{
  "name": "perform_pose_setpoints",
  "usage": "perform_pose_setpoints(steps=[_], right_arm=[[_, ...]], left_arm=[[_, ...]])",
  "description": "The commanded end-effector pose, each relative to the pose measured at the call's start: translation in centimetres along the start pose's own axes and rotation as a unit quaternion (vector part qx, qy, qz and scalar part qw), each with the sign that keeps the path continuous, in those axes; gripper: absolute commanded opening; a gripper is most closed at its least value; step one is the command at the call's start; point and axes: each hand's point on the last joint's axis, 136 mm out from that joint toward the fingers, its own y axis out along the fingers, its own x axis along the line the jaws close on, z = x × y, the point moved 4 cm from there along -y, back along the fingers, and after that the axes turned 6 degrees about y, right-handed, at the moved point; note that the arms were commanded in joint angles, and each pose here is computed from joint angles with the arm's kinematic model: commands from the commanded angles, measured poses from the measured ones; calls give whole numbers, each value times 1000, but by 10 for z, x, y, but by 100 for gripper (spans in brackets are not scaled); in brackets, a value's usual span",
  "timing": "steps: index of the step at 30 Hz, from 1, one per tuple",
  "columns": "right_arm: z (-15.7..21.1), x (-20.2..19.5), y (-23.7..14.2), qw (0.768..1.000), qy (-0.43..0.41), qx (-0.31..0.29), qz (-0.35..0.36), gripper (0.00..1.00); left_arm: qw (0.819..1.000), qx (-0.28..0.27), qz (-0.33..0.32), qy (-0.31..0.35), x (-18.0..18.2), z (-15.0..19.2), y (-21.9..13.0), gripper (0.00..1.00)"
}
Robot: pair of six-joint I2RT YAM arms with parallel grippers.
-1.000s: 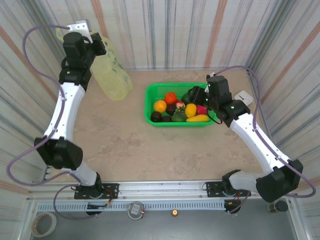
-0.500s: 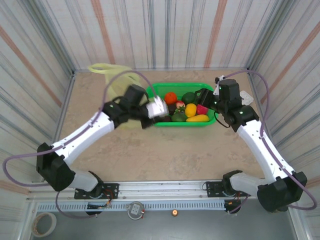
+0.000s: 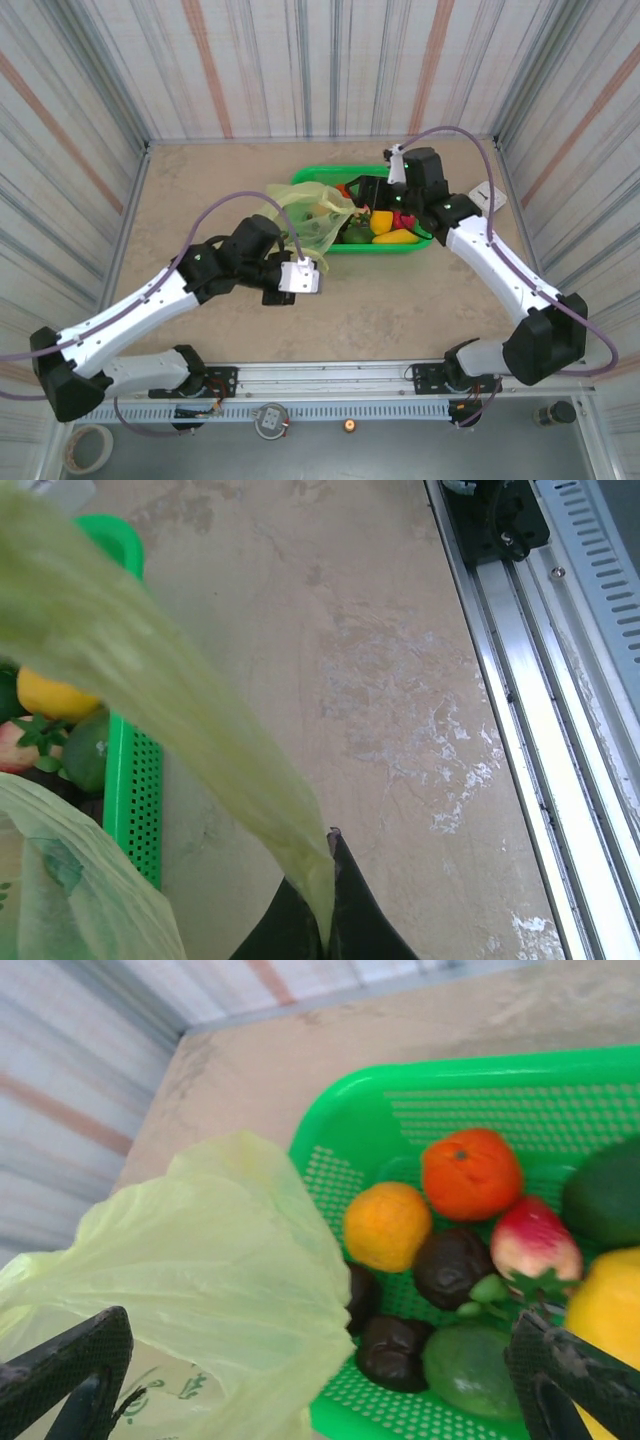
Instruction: Place the fake fruits into the plastic bag and tie a complex knot
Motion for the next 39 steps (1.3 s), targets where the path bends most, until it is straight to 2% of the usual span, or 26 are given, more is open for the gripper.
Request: perform_pose_setpoints(steps=[1,4,8,11,14,17,19,23,26,29,34,37,39], right_arm=[[-5,14,4,997,-75,-23,-14,99],[-6,19,0,995,-80,-34,-42,95],[-18,12,-22,994,-91,-60,-7,83],[-23,5,-46,992,-95,-87,-2,78],[-17,8,-70,981,-156,-117,2,70],[-15,16,-99,966,-219,-139,8,68],[-6,34,-121,949,-274,-153,-42,68],[30,64,-144,894,-392,-149,-160,72],[44,72,-138,872,-428,-123,-201,79],[50,73,-119,863,-446,-96,-216,81],[59,62,-73,862,-456,-36,-216,80],[52,64,-51,866,-456,-43,-204,77],[46,68,-41,866,-459,-49,-196,64]], left_arm=[[1000,-13,-18,-14,-2,4,-2,0],[1000,-14,-22,-17,-6,8,-4,0],[999,-11,-25,-23,-10,14,-6,0],[999,-14,-37,-24,-9,16,-9,0],[998,-21,-53,-22,-7,17,-13,0],[997,-28,-64,-22,-6,17,-16,0],[997,-30,-65,-22,-7,17,-16,0],[997,-30,-65,-21,-8,19,-16,0],[997,-32,-67,-19,-9,19,-17,0],[997,-34,-72,-20,-10,19,-19,0],[996,-40,-69,-27,-13,19,-19,0],[996,-43,-69,-29,-13,18,-20,0],[996,-44,-76,-31,-12,18,-21,0]])
